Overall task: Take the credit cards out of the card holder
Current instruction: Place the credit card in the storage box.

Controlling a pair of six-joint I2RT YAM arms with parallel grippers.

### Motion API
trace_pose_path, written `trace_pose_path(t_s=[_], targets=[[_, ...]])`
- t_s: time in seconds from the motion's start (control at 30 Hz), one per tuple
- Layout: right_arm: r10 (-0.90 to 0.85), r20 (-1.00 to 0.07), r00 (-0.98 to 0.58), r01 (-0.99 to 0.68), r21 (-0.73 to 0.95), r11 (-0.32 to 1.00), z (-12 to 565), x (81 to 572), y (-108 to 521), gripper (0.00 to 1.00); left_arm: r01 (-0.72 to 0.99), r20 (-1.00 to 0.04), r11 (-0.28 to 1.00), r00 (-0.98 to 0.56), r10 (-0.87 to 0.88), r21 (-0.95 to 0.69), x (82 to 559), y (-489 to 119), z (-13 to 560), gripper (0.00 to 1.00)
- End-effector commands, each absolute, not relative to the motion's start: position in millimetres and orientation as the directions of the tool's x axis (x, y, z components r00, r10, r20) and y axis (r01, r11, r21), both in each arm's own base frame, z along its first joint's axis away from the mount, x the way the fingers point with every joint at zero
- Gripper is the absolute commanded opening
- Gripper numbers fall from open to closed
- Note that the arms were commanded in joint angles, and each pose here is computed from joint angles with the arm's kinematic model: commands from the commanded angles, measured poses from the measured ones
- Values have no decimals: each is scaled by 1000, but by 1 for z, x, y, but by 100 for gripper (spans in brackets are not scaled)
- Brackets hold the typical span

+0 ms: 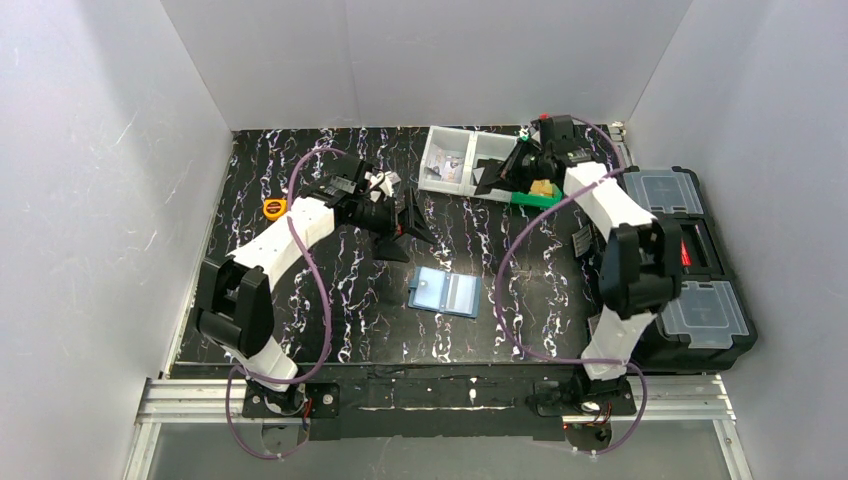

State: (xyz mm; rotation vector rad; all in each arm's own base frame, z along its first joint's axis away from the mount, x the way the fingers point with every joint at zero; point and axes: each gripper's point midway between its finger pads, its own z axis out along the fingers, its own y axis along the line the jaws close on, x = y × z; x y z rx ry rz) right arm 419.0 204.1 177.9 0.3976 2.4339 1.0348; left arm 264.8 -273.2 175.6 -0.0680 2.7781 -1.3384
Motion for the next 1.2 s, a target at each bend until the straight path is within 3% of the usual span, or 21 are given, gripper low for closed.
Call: trace_pose_path(t_s=[0.0,0.5,0.6,0.73,0.83,1.0,1.17], targets=[[406,-331,-852,95,664,741,165,461,187,1,102,-130,593,-992,-5,-799,252,-267,216,98],[427,-302,-852,159,628,762,121,550,190,3,141,-152,604,-988,32,-784,244,-261,225,98],[438,-300,-848,162,639,752,120,559,189,15,150,-161,606,-986,37,-781,243,-260,227,98],[437,-286,-853,161,651,742,126,566,194,45,151,-163,612,-986,37,-776,242,-259,227,98],[449,-285,-847,171,654,737,138,565,193,60,153,-166,613,-985,35,-775,244,-259,228,98],[461,-319,-828,165,647,744,169,554,187,71,156,-176,640,-984,32,-753,245,-255,224,98],[466,-311,-828,180,640,747,195,526,182,73,142,-171,673,-985,24,-726,247,-250,211,98]])
